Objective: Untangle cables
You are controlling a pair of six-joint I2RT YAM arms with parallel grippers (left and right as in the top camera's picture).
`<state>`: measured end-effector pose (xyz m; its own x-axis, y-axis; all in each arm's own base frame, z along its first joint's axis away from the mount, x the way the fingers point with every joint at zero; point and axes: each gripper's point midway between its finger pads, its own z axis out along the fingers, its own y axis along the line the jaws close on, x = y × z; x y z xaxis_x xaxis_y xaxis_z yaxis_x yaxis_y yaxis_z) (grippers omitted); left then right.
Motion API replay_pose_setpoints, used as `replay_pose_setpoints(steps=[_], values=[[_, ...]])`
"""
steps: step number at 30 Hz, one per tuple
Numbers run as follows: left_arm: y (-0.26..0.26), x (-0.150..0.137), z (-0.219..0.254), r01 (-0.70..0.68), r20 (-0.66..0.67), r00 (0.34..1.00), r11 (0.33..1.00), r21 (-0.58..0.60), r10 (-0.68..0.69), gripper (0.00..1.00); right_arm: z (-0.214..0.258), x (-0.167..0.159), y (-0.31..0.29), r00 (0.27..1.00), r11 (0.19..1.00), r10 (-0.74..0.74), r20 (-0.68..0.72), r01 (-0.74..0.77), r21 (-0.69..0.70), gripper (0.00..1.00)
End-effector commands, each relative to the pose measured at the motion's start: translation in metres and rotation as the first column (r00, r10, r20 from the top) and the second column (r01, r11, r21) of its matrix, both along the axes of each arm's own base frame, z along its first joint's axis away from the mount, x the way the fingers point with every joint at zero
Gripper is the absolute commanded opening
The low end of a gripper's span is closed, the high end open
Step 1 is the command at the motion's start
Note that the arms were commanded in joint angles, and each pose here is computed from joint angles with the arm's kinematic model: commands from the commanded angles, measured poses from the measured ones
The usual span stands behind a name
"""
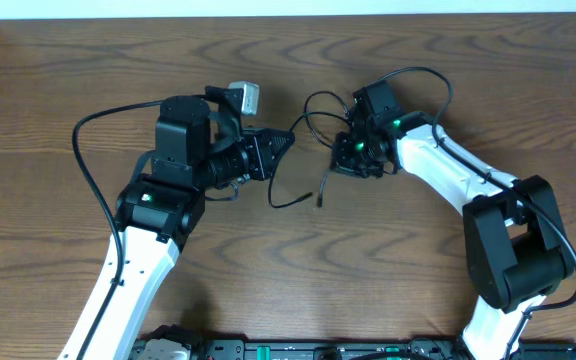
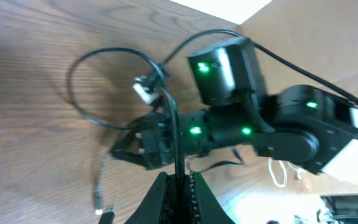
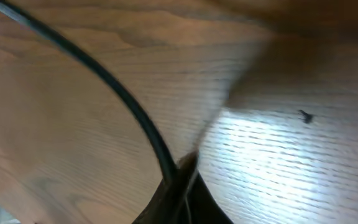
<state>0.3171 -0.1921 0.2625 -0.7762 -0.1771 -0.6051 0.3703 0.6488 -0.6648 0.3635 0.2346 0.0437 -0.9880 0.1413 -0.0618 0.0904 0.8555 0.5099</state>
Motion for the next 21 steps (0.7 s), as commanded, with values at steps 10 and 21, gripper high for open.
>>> replay_pose_setpoints(steps=[10, 21], values=[[0.065, 0.012, -0.049, -0.298, -0.047, 0.944, 0.906, 0.301, 0.326, 0.08, 0.066, -0.002, -0.047, 0.976, 0.987, 0.076, 0.202, -0.046, -0.153, 0.01], [0.044, 0.001, -0.045, -0.196, -0.099, 0.970, 0.954, 0.227, 0.223, 0.08, 0.140, -0.009, -0.062, 0.896, 0.978, 0.160, 0.415, -0.088, -0.187, 0.59]])
